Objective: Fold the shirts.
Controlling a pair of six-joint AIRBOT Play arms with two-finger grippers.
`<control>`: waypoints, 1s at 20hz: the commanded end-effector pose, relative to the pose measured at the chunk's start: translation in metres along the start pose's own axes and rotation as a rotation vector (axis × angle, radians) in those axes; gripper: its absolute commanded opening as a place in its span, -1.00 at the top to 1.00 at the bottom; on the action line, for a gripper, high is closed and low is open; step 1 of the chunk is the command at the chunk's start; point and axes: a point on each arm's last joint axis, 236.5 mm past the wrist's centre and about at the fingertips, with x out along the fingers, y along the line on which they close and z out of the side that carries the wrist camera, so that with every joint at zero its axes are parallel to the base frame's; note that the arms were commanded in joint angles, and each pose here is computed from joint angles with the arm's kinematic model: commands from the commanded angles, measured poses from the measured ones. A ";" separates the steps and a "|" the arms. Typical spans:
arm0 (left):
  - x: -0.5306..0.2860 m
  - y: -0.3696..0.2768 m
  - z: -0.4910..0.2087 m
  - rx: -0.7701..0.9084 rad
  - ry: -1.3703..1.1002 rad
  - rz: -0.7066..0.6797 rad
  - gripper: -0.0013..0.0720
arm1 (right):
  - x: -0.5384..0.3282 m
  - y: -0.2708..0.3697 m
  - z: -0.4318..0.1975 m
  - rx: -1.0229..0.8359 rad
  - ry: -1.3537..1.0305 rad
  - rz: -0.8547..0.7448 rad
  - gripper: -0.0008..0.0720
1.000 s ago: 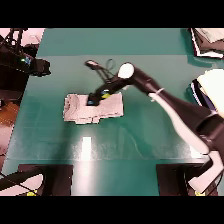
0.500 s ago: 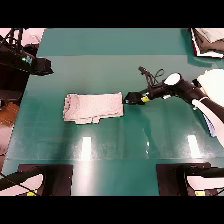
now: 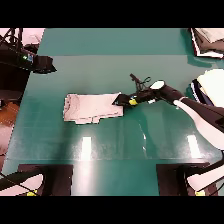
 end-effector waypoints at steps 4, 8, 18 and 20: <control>0.000 -0.001 -0.004 -0.002 0.017 -0.007 0.91 | 0.036 0.030 0.011 -0.111 0.004 0.038 0.93; 0.000 -0.003 -0.006 -0.003 0.025 -0.012 0.91 | -0.007 0.036 0.039 -0.130 -0.079 0.045 0.94; 0.018 -0.100 0.016 0.112 -0.084 -0.152 0.91 | -0.335 -0.099 0.087 -0.015 -0.597 -0.387 0.94; 0.020 -0.126 0.020 0.151 -0.117 -0.187 0.91 | -0.394 -0.129 0.085 0.050 -0.713 -0.451 0.95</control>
